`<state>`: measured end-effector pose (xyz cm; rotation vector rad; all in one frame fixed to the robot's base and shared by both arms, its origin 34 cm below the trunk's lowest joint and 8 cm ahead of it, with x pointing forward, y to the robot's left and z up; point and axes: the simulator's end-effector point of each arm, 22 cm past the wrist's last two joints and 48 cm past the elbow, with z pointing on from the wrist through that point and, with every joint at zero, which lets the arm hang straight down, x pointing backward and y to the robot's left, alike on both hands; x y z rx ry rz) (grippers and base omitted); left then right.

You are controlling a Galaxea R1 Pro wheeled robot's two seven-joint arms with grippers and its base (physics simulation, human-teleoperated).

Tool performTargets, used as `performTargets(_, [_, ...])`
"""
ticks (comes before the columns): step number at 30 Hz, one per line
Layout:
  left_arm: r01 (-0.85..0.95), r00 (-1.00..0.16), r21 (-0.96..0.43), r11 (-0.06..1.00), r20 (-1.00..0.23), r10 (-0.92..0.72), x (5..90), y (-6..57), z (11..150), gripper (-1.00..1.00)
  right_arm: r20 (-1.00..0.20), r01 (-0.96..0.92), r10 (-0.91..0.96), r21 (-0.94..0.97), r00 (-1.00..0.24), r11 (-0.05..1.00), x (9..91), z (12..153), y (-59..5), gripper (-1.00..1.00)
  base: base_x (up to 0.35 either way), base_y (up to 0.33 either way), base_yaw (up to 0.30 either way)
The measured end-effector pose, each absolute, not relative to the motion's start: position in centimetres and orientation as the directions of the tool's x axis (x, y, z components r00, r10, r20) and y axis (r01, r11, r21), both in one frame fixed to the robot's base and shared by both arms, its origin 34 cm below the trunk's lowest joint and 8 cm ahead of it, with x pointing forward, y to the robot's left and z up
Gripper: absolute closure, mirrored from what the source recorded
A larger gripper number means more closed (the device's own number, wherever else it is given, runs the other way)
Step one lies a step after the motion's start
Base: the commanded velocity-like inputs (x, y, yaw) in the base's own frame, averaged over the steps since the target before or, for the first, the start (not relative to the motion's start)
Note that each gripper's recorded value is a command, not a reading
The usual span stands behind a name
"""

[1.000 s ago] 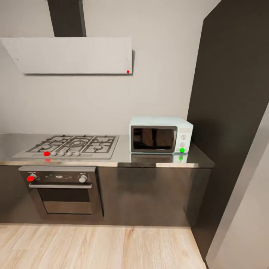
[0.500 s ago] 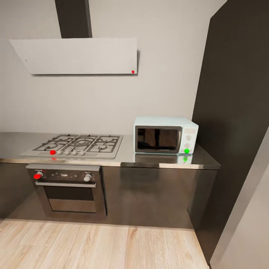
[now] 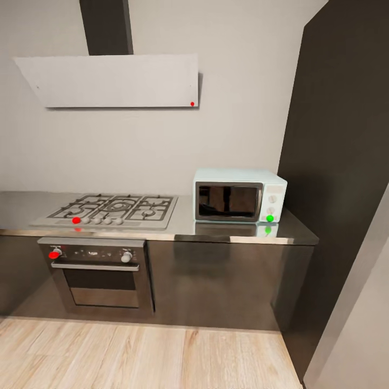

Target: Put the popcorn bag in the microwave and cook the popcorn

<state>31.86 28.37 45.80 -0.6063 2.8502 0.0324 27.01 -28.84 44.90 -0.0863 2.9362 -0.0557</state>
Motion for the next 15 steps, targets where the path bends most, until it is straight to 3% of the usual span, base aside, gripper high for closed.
performTargets(15, [-0.404, -0.889, -0.025, 0.914, -0.225, -0.399, 31.87, 28.37, 45.80, -1.00, -0.201, -0.055, -0.062, -0.043, -0.978, 0.998, 27.02, 44.91, -28.84, 1.00, 0.000, 0.000, 0.000])
